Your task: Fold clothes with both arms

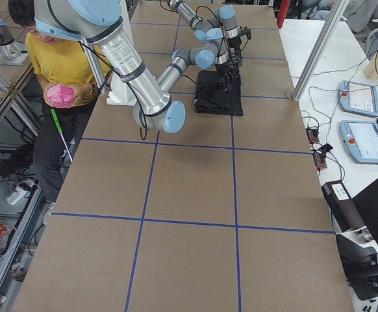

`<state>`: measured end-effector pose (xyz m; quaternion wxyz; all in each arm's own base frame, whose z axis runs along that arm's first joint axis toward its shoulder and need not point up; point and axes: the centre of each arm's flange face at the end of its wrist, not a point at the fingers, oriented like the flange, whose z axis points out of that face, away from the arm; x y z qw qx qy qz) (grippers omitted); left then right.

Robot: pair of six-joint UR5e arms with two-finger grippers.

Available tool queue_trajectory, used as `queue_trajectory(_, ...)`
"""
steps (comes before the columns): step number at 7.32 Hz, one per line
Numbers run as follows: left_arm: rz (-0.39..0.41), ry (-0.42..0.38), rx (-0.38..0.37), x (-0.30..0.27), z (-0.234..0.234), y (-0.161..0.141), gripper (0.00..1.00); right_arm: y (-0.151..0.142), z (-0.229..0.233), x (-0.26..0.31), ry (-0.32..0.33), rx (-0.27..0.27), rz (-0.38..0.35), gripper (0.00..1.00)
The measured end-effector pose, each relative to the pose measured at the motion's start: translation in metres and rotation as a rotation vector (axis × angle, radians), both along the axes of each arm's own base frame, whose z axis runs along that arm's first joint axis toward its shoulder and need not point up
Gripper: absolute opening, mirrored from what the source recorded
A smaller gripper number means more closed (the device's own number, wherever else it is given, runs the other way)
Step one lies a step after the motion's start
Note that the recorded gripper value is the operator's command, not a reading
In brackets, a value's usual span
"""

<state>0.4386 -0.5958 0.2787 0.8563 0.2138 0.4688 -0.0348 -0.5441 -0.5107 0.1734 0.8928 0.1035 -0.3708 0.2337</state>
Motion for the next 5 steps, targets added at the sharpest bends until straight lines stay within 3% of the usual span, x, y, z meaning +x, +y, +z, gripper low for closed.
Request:
queue_trajectory(1, 0.031, -0.008, 0.029, -0.019, 0.01, 0.006, 1.0, 0.023, -0.008, -0.018, -0.002, 0.022, -0.028, 0.75)
queue_trajectory(2, 0.044, -0.012, 0.045, -0.03, 0.017, 0.012, 1.0, 0.051, -0.013, -0.042, 0.008, 0.055, -0.043, 0.06)
queue_trajectory(3, 0.049, -0.013, 0.053, -0.034, 0.02, 0.015, 1.0, 0.072, -0.014, -0.06, 0.018, 0.074, -0.05, 0.0)
queue_trajectory(5, 0.052, -0.013, 0.057, -0.037, 0.021, 0.017, 1.0, 0.088, -0.013, -0.083, 0.035, 0.079, -0.056, 0.0)
